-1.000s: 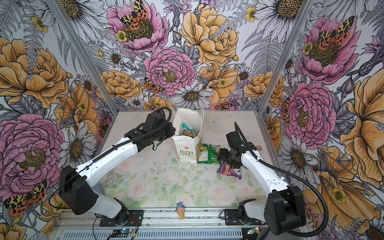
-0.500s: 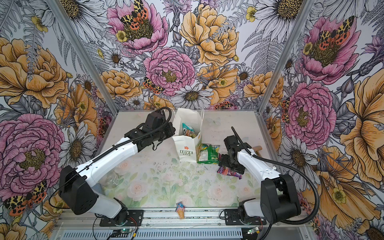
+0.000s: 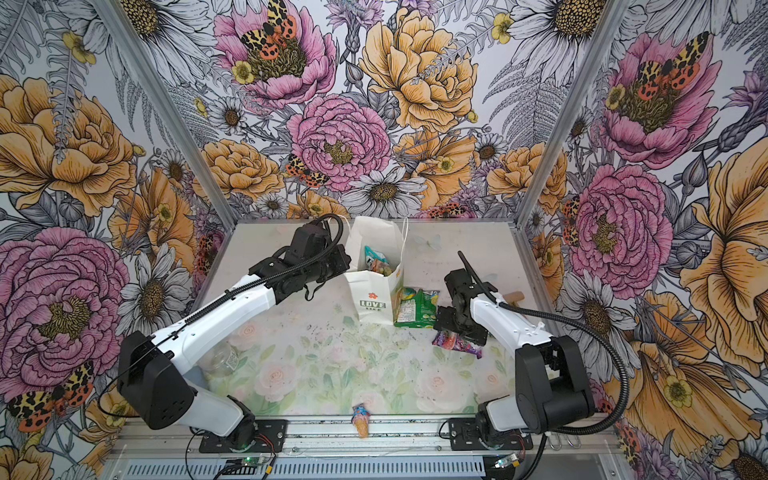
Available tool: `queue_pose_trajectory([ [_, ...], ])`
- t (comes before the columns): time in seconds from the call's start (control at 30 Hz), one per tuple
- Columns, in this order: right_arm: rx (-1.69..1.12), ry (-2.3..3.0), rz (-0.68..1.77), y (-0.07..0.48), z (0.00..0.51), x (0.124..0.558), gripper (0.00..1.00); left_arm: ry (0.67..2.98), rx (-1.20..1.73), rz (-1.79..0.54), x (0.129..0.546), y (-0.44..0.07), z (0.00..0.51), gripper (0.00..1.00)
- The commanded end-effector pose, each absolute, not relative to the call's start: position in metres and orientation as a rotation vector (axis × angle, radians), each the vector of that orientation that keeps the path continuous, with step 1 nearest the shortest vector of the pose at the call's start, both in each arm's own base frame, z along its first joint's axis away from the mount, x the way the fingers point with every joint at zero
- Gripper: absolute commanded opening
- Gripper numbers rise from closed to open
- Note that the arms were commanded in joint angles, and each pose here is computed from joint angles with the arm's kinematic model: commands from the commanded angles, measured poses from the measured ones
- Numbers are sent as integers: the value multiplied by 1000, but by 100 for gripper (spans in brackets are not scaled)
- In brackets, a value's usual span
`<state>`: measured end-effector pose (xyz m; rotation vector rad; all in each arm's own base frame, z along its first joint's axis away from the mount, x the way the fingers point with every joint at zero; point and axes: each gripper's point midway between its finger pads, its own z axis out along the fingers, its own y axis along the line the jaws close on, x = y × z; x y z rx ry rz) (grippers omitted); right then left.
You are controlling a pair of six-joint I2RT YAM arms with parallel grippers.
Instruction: Place the snacks into the paper bag
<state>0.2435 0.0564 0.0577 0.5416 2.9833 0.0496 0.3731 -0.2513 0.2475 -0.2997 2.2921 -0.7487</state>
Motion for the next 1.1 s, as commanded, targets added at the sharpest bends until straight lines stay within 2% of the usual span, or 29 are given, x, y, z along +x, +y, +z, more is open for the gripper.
queue_pose_trajectory([
  [0.0, 508, 2935, 97, 64, 68, 258, 100, 2334, -319, -716, 367, -244, 234, 0],
  [0.87, 481, 3075, 1, 63, 13, 250, 99, 2333, -315, -720, 369, -246, 234, 0],
  [0.97, 482, 3084, 3, 63, 8, 248, 97, 2331, -319, -719, 369, -244, 235, 0],
  [1.07, 478, 3080, 12, 63, 8, 247, 88, 2333, -321, -716, 369, -244, 234, 0],
])
